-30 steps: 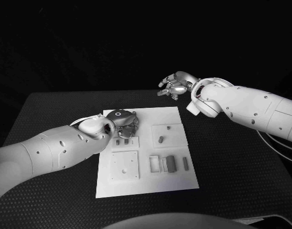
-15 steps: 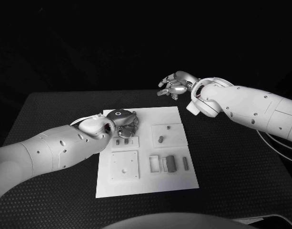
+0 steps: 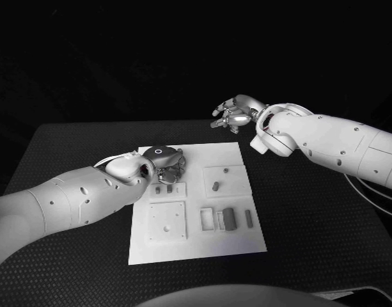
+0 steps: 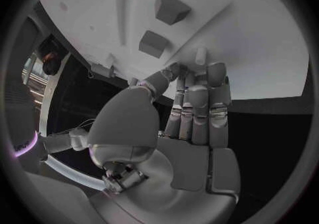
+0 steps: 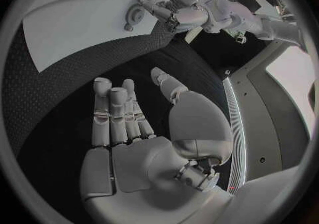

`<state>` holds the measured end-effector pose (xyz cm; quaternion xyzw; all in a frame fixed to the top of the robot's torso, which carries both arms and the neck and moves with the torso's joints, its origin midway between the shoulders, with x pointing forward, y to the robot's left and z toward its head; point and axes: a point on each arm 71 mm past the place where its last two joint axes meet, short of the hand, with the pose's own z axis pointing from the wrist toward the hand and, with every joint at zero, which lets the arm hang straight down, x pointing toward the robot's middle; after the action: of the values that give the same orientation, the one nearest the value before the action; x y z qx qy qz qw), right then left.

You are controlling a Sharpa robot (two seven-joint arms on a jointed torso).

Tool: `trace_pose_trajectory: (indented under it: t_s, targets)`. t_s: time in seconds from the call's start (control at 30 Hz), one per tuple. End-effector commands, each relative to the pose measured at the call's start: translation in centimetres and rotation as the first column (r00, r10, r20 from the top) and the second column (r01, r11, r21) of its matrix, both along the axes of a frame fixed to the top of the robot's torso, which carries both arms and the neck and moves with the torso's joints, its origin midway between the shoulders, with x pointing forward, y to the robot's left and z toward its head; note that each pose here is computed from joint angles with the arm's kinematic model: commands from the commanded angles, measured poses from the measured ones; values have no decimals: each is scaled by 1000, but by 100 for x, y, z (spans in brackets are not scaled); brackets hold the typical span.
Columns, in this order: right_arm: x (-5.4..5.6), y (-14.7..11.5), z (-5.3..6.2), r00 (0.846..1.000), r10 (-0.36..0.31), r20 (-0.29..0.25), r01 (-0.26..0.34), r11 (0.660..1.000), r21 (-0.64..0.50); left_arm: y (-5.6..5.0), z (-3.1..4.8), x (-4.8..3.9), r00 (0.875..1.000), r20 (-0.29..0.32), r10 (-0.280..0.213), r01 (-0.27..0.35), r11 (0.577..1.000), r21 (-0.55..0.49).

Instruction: Assemble the parts on the task board

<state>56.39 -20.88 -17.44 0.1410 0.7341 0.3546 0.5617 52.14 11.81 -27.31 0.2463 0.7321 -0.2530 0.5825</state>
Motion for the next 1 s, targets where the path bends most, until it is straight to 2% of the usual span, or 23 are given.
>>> trace_pose_trajectory:
  t_s: [0.03,0.37,0.63,1.0]
  targets:
    - [-4,14,0,1000,12,-1,-12,1000,-5,6,-67,-20,999,-37,-1,2,999,32]
    - [-3,9,0,1000,12,-1,-12,1000,-6,23,-52,-27,1000,-28,-4,4,1000,6]
    - [-3,-2,0,1000,10,-1,-10,1000,-6,91,-16,-35,1000,-3,-2,2,999,-44]
    - [-4,-13,0,1000,9,-1,-9,1000,-6,172,13,-71,1000,-1,4,-4,997,-77]
